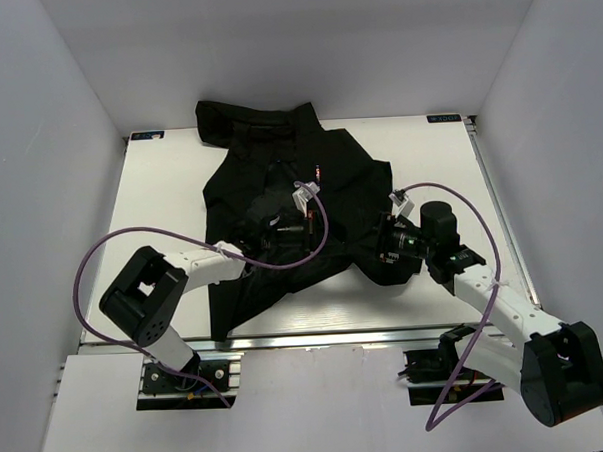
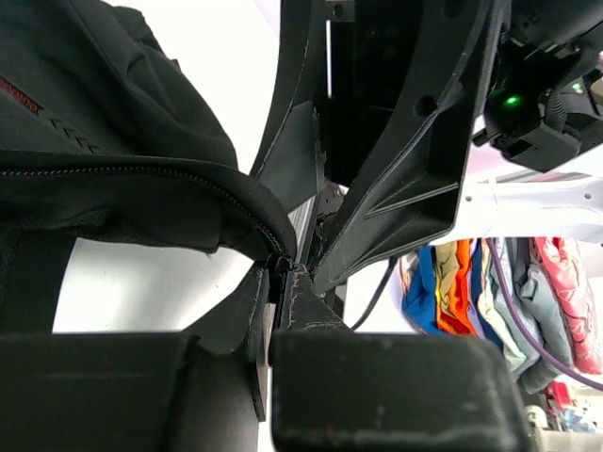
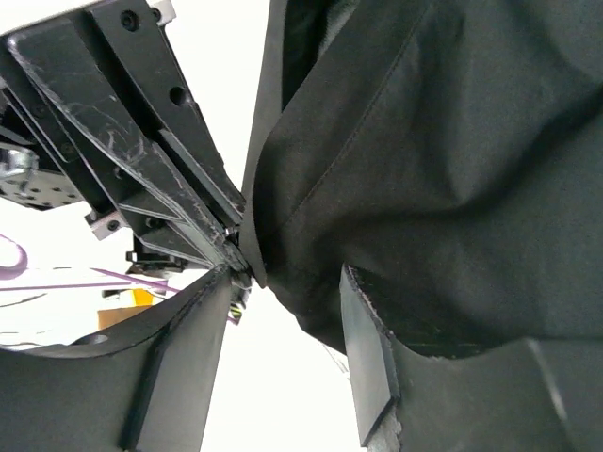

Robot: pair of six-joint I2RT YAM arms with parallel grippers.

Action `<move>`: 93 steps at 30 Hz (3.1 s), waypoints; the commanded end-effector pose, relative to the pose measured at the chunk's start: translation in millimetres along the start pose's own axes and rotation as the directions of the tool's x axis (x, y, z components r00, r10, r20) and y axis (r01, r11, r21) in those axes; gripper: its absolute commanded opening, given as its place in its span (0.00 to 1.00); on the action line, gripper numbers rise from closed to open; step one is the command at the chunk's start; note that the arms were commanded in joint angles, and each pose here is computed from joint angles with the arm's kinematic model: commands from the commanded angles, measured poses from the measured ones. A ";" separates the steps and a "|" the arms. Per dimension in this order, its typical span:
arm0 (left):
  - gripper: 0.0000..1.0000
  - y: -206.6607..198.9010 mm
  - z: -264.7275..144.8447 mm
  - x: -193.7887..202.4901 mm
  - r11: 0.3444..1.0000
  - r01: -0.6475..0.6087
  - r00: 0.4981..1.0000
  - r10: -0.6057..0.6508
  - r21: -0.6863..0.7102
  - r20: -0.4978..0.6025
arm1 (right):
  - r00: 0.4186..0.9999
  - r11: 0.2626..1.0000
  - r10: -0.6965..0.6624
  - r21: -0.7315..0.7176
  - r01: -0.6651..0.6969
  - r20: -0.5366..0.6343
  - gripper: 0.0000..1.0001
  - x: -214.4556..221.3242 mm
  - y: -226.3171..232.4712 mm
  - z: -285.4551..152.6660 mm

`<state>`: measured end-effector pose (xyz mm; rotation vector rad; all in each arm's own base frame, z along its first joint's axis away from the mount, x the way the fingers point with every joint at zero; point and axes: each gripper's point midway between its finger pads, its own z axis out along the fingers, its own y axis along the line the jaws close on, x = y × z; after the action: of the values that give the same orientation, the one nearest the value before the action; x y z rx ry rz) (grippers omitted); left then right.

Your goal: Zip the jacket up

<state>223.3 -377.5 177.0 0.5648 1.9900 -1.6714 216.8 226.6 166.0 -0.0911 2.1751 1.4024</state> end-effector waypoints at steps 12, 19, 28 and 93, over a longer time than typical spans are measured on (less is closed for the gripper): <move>0.00 -41.9 -2.8 -19.7 0.987 -0.136 0.988 0.128 0.086 0.090 | 0.996 0.986 0.035 -0.163 -0.021 0.086 0.42 -14.6 29.7 1.7; 0.00 -39.1 -5.0 -17.3 0.989 -0.135 0.988 0.129 0.064 0.089 | 0.989 0.980 0.053 -0.198 -0.025 0.136 0.29 -20.9 38.0 -3.3; 0.00 -42.6 -7.3 -17.6 0.986 -0.151 0.985 0.145 0.064 0.092 | 0.987 0.967 0.093 -0.248 -0.058 0.132 0.30 -23.3 46.6 -3.5; 0.48 -42.2 -9.5 -35.0 0.958 -0.196 0.980 0.201 0.208 -0.003 | 0.990 0.964 -0.101 -0.237 0.123 0.100 0.00 -18.3 52.9 -11.1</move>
<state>238.3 -377.5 216.0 0.7540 1.7994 -1.7251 207.5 234.6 193.3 -0.1682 1.9920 1.5514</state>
